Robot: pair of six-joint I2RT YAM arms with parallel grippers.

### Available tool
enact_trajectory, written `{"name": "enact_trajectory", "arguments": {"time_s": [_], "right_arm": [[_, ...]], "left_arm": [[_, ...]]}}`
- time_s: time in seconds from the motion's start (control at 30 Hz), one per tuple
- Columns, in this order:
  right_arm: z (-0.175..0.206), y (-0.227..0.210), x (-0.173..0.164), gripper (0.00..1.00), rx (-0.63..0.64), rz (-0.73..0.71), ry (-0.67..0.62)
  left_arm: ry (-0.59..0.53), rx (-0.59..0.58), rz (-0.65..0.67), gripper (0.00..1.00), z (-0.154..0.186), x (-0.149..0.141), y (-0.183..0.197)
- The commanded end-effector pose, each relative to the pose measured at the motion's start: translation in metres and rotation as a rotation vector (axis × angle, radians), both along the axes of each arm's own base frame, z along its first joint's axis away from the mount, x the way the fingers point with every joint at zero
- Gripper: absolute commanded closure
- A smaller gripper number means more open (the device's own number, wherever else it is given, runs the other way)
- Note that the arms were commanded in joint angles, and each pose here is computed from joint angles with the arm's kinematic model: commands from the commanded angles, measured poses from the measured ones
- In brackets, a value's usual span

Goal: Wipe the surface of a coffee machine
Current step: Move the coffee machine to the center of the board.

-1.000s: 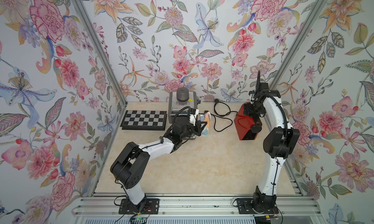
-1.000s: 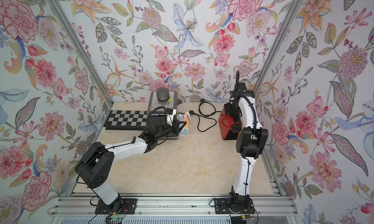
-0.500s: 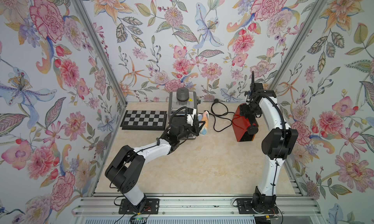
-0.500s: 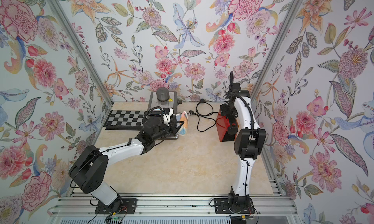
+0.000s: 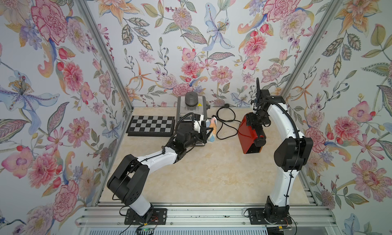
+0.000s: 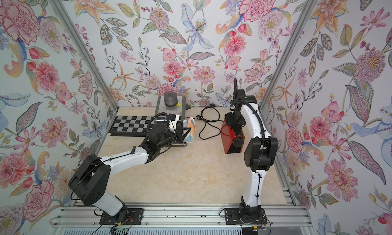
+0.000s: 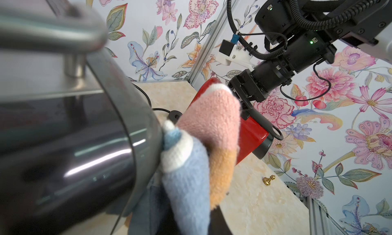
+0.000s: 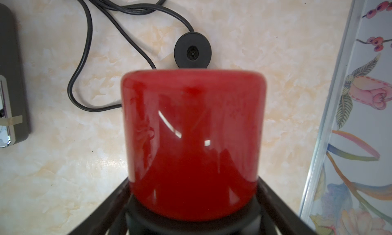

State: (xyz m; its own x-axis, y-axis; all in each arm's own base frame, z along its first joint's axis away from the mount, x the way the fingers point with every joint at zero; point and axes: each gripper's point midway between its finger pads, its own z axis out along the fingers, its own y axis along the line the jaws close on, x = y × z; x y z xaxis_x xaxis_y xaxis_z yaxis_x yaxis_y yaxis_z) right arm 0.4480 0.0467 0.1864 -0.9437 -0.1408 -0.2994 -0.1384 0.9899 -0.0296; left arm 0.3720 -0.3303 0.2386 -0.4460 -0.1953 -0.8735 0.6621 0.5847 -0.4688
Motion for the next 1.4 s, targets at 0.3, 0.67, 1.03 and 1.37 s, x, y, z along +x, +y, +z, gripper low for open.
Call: {"name": "enact_trajectory", "arguments": {"time_s": [0.3,0.67,1.03,1.37], "right_arm": [[0.079,0.052,-0.056,0.73,0.066,0.054,-0.141],[0.12,0.022,-0.048,0.15,0.168,-0.019,-0.309],[0.064,-0.094,-0.003,0.0,0.262,-0.317,-0.343],[-0.023,-0.109,0.05,0.0,0.375,-0.394,-0.297]], "left_arm": [[-0.092,-0.044,-0.002,1.0,0.038,-0.012,0.017],[-0.064,-0.009,-0.088,1.0,0.021,-0.019,-0.029],[0.003,-0.017,-0.186,1.0,0.001,-0.008,-0.115],[0.075,-0.014,-0.164,1.0,-0.024,0.02,-0.14]]}}
